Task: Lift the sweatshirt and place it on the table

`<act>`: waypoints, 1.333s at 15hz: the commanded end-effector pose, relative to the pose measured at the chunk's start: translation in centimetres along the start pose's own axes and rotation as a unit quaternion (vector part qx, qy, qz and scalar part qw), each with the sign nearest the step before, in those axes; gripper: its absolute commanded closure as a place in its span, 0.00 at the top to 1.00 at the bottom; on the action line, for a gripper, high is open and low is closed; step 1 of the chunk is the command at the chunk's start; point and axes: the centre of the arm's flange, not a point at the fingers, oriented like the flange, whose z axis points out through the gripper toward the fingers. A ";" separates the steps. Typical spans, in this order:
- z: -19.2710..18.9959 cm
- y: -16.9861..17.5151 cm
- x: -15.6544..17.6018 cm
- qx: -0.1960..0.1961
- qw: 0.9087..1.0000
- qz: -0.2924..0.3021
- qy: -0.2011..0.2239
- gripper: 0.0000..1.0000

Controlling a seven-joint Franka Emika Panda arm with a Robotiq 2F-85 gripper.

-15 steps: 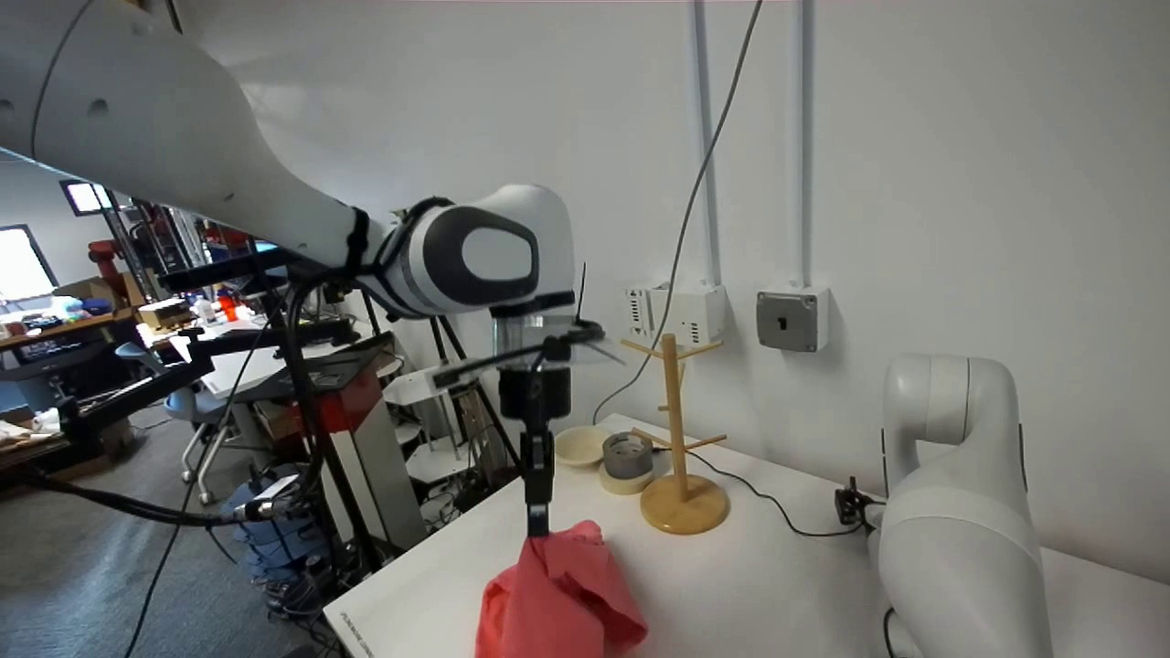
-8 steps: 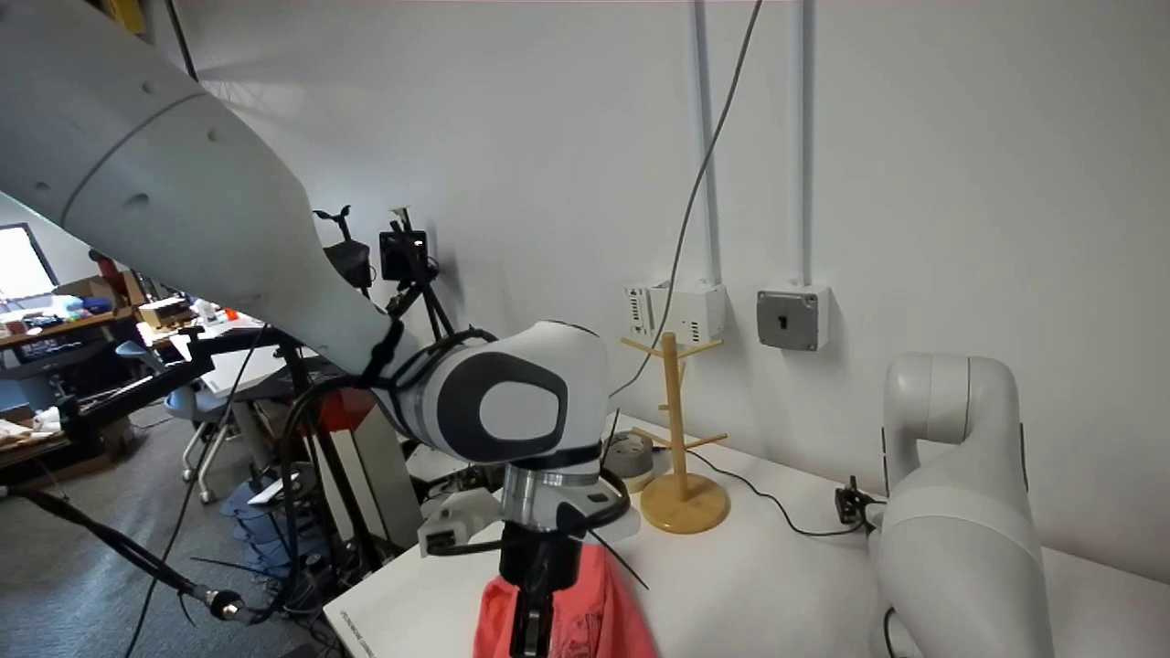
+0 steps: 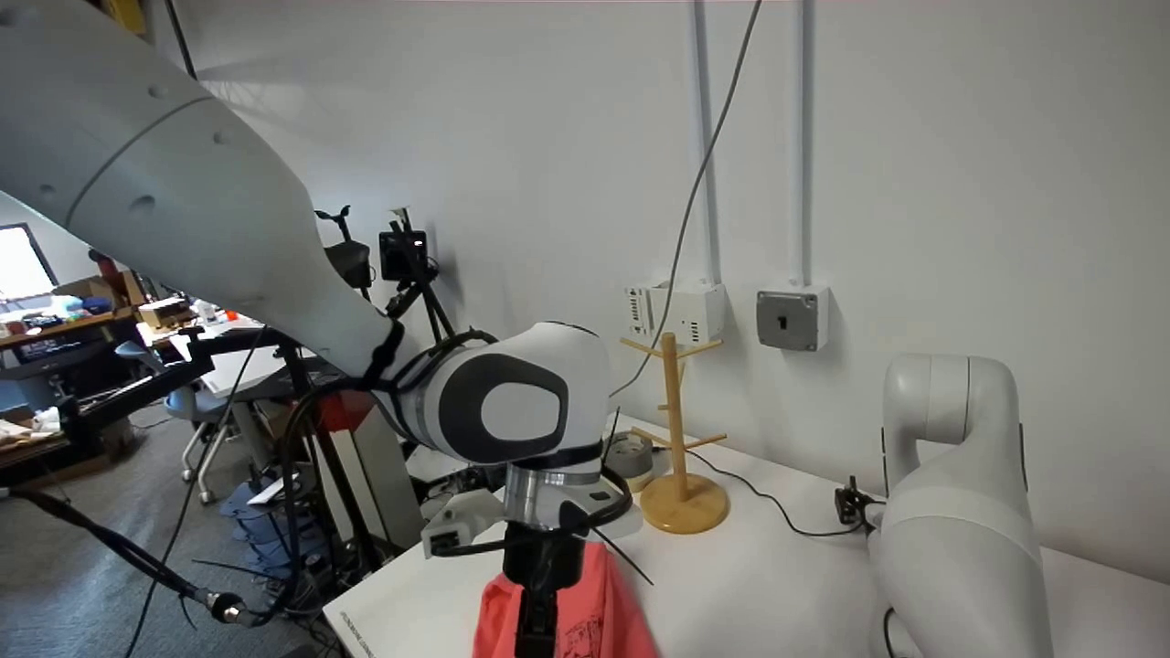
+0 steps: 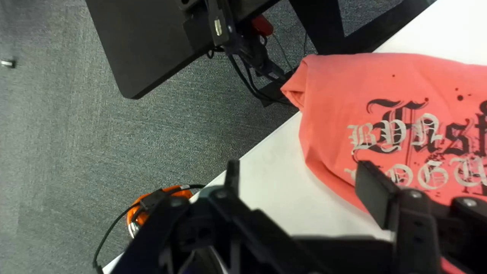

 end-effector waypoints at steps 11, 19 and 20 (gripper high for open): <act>-11.5 -0.6 -8.8 0.070 0.985 -0.113 0.108 1.00; -15.5 -0.9 -14.4 0.112 0.961 -0.188 0.171 1.00; -15.8 -0.9 -14.9 0.121 0.957 -0.193 0.180 1.00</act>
